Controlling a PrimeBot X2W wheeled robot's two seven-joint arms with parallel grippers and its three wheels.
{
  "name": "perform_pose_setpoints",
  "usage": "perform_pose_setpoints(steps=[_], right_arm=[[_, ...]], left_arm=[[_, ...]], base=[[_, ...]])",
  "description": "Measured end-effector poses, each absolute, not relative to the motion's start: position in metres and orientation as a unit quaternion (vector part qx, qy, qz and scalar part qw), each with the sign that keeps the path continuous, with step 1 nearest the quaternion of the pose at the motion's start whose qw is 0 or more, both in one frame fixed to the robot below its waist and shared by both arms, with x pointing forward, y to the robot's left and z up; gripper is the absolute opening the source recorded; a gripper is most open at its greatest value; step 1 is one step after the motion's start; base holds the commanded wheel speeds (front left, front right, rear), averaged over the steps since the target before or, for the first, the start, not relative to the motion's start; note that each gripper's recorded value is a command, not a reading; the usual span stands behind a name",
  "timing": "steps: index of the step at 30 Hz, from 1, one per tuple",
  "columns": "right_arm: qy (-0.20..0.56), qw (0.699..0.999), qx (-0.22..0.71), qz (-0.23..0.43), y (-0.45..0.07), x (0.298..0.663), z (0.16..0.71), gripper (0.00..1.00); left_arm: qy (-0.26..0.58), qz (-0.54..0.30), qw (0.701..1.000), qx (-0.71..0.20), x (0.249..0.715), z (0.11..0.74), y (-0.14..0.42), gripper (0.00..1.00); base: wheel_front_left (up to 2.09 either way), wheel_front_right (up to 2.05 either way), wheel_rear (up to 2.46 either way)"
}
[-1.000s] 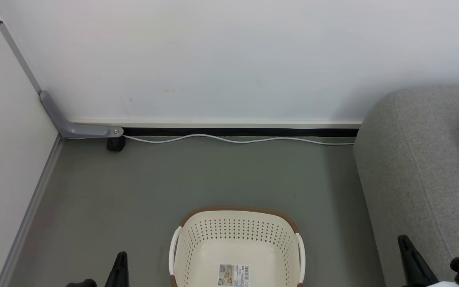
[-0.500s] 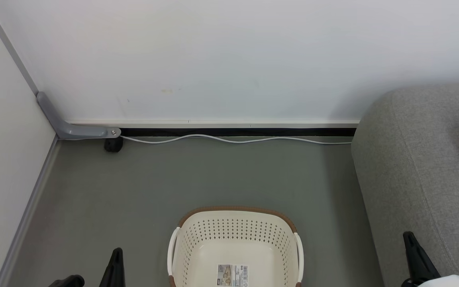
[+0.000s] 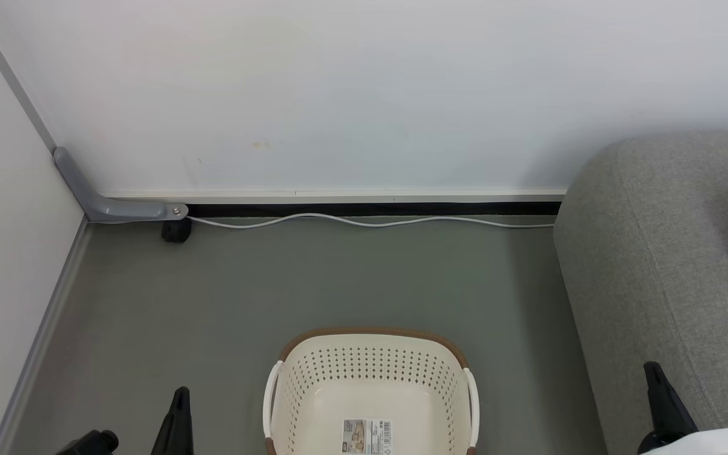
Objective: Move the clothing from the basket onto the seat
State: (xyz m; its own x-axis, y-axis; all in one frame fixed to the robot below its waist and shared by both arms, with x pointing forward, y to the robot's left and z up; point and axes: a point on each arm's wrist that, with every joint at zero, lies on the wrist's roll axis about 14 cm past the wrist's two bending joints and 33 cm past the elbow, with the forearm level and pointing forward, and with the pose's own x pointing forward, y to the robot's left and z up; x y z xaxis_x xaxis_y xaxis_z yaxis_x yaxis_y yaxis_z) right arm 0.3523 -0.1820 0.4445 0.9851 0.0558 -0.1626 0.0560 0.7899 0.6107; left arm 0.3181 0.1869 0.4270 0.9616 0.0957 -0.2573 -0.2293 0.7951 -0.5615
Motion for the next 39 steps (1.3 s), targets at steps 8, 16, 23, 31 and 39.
perform_pose_setpoints(steps=[8, 16, 23, 31, 39], right_arm=[[0.083, 0.928, 0.363, -0.010, -0.185, 0.356, 0.448, 0.00], [0.082, 0.911, 0.403, -0.022, -0.189, 0.356, 0.448, 0.00], [0.077, 0.895, 0.438, -0.028, -0.190, 0.360, 0.451, 0.00], [0.072, 0.875, 0.477, -0.038, -0.194, 0.361, 0.453, 0.00], [0.066, 0.853, 0.516, -0.040, -0.195, 0.364, 0.458, 0.00]], left_arm=[[0.104, 0.087, 0.926, -0.352, 0.325, 0.431, 0.188, 0.00], [0.106, 0.087, 0.909, -0.394, 0.328, 0.431, 0.188, 0.00], [0.104, 0.084, 0.893, -0.429, 0.332, 0.433, 0.187, 0.00], [0.096, 0.080, 0.872, -0.473, 0.339, 0.439, 0.187, 0.00], [0.096, 0.078, 0.851, -0.511, 0.342, 0.440, 0.187, 0.00]], base=[[0.00, 0.00, 0.00], [0.00, 0.00, 0.00], [0.00, 0.00, 0.00], [0.00, 0.00, 0.00], [0.00, 0.00, 0.00]])
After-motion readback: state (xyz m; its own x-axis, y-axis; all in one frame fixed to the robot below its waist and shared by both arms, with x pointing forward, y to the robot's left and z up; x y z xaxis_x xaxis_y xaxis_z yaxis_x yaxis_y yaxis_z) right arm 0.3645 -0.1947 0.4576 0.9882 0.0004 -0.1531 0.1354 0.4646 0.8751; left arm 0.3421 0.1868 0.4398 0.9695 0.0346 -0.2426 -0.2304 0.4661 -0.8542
